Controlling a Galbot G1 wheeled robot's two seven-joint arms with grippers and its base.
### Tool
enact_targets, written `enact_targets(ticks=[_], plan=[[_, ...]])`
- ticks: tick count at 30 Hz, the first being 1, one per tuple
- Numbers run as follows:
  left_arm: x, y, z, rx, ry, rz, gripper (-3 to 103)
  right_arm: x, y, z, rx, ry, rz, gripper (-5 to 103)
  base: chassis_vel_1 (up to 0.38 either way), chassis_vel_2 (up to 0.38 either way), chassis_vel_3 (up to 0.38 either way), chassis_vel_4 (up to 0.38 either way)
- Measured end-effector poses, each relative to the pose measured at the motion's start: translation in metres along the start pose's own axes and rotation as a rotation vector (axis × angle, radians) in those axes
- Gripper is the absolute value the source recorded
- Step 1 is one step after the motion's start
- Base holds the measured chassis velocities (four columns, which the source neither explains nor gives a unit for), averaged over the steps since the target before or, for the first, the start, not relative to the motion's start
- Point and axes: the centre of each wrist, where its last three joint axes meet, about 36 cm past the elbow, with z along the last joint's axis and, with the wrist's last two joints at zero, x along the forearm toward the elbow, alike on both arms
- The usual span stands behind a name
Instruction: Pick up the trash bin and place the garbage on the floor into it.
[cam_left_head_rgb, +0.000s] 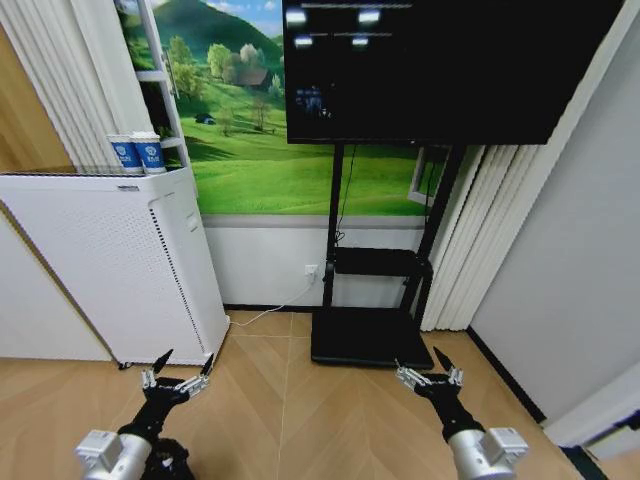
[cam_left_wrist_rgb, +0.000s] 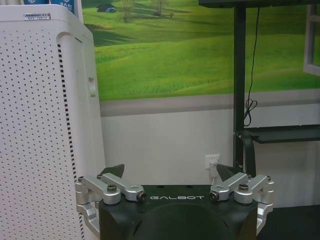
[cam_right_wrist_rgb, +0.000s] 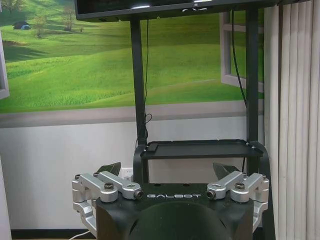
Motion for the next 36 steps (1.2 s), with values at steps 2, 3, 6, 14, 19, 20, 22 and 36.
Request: enact_targets(ticks=[2,3,6,14,19,20,22,36], plan=[[0.0,0.0,0.0,0.0,0.0,0.0,100,0.0,0.0,0.0,0.0,0.0,0.0,100,0.0,0.0,0.0,0.0],[0.0,0.0,0.0,0.0,0.0,0.0,100,0.0,0.0,0.0,0.0,0.0,0.0,100,0.0,0.0,0.0,0.0],[0.0,0.0,0.0,0.0,0.0,0.0,100,0.0,0.0,0.0,0.0,0.0,0.0,100,0.0,0.0,0.0,0.0],[0.0,0.0,0.0,0.0,0.0,0.0,100,0.0,0.0,0.0,0.0,0.0,0.0,100,0.0,0.0,0.0,0.0],[0.0,0.0,0.0,0.0,0.0,0.0,100,0.0,0.0,0.0,0.0,0.0,0.0,100,0.0,0.0,0.0,0.0],[0.0,0.0,0.0,0.0,0.0,0.0,100,0.0,0.0,0.0,0.0,0.0,0.0,100,0.0,0.0,0.0,0.0],[0.0,0.0,0.0,0.0,0.0,0.0,100,0.0,0.0,0.0,0.0,0.0,0.0,100,0.0,0.0,0.0,0.0],[0.0,0.0,0.0,0.0,0.0,0.0,100,0.0,0.0,0.0,0.0,0.0,0.0,100,0.0,0.0,0.0,0.0]])
